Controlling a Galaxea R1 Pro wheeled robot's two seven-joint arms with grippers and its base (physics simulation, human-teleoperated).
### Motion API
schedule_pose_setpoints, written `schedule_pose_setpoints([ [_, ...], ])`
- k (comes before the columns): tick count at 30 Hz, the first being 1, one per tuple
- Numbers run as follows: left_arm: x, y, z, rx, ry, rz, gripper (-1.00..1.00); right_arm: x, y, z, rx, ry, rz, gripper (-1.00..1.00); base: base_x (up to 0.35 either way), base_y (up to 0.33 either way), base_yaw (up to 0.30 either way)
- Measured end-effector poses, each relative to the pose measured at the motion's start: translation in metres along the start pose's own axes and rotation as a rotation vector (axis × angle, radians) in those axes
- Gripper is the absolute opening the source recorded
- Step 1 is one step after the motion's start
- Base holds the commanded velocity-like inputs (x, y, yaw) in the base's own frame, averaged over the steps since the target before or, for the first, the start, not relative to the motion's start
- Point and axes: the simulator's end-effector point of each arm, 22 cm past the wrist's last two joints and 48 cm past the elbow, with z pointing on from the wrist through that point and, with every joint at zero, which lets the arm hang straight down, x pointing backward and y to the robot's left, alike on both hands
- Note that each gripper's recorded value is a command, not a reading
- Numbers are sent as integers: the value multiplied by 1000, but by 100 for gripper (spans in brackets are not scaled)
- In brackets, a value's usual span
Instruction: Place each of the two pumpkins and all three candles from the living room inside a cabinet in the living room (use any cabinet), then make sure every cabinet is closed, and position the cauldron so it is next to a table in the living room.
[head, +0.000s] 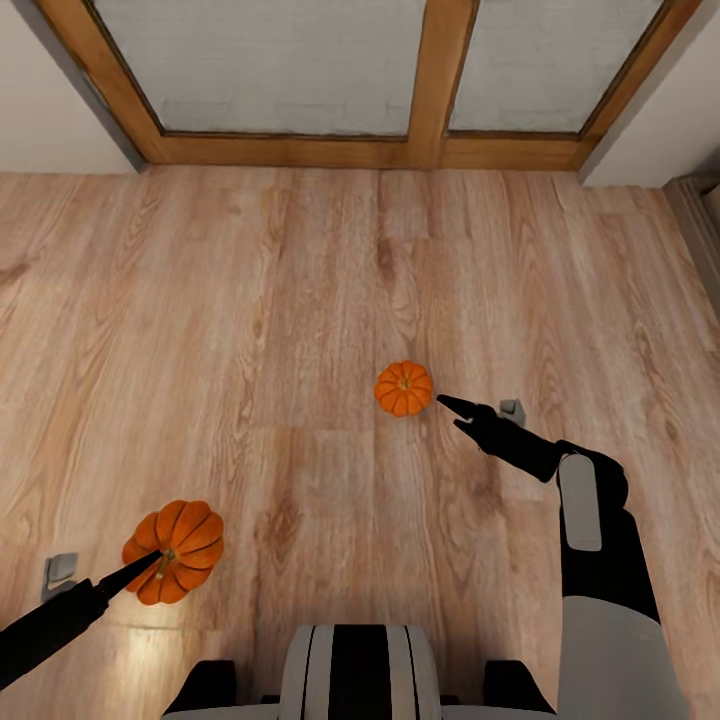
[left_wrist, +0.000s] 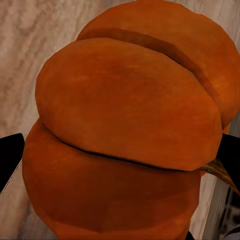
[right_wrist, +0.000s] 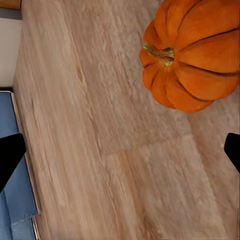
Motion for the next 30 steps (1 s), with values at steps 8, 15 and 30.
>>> schedule_pose_setpoints([
  [8, 1, -2, 2, 6, -1, -1, -100, -7, -23, -5, 99, -18, 8, 100, 106, 0, 10],
  [15, 2, -1, 3, -3, 0, 2, -100, -10, -23, -6, 102, -22, 6, 100, 283, 0, 1],
  [30, 0, -9, 6, 6, -2, 8, -100, -11, -22, 7, 89, 0, 34, 100, 114, 0, 0],
])
